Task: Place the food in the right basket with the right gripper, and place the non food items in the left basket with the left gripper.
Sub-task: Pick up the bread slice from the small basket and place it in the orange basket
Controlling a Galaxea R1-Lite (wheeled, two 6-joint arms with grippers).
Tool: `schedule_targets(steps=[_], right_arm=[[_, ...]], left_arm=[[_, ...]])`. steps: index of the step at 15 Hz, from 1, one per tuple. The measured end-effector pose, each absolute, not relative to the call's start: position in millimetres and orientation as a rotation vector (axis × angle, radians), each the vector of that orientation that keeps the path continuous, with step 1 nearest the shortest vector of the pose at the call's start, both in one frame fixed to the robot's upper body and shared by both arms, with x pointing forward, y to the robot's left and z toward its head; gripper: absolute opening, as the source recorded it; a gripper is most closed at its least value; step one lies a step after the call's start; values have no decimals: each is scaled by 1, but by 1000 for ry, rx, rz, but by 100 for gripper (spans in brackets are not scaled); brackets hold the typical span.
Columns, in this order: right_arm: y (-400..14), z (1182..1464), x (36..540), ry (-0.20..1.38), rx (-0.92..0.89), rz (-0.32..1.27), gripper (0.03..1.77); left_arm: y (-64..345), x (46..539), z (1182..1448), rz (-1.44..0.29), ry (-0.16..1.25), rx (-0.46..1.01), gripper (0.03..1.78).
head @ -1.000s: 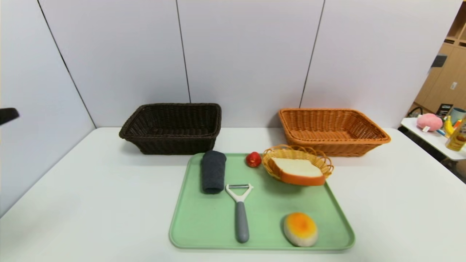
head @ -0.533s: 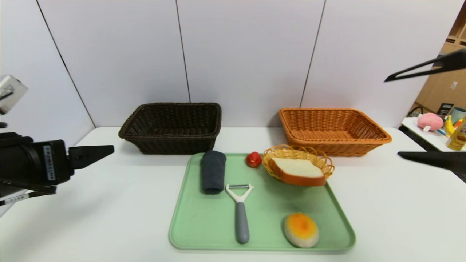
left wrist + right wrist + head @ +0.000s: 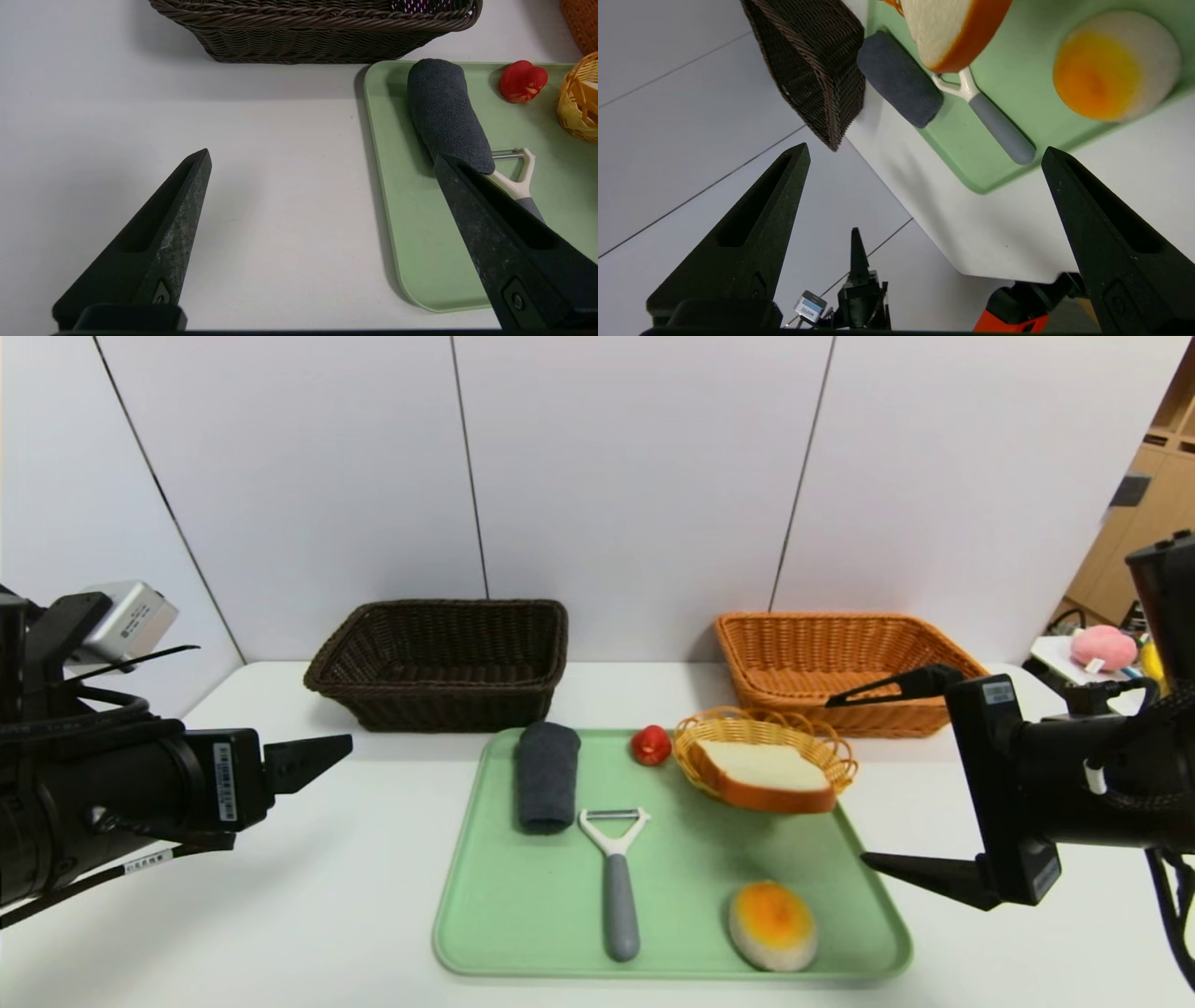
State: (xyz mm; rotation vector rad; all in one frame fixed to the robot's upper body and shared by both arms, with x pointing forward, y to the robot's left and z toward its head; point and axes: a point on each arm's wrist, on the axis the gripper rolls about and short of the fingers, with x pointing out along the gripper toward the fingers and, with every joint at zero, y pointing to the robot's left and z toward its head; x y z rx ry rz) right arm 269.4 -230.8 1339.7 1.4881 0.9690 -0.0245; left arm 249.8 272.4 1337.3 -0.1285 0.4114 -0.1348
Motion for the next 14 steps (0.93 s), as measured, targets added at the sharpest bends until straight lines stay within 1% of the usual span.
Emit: schedule_targets(steps=[5, 9, 14], right_arm=[[-233, 1305, 266, 885, 1536, 81, 171], [-234, 1291, 266, 785, 1599, 151, 171], [-226, 1273, 282, 742, 1619, 121, 171]], left_arm=[[272, 251, 1336, -136, 419, -127, 169], [271, 251, 1332, -139, 433, -121, 169], [270, 251, 1328, -137, 449, -120, 169]])
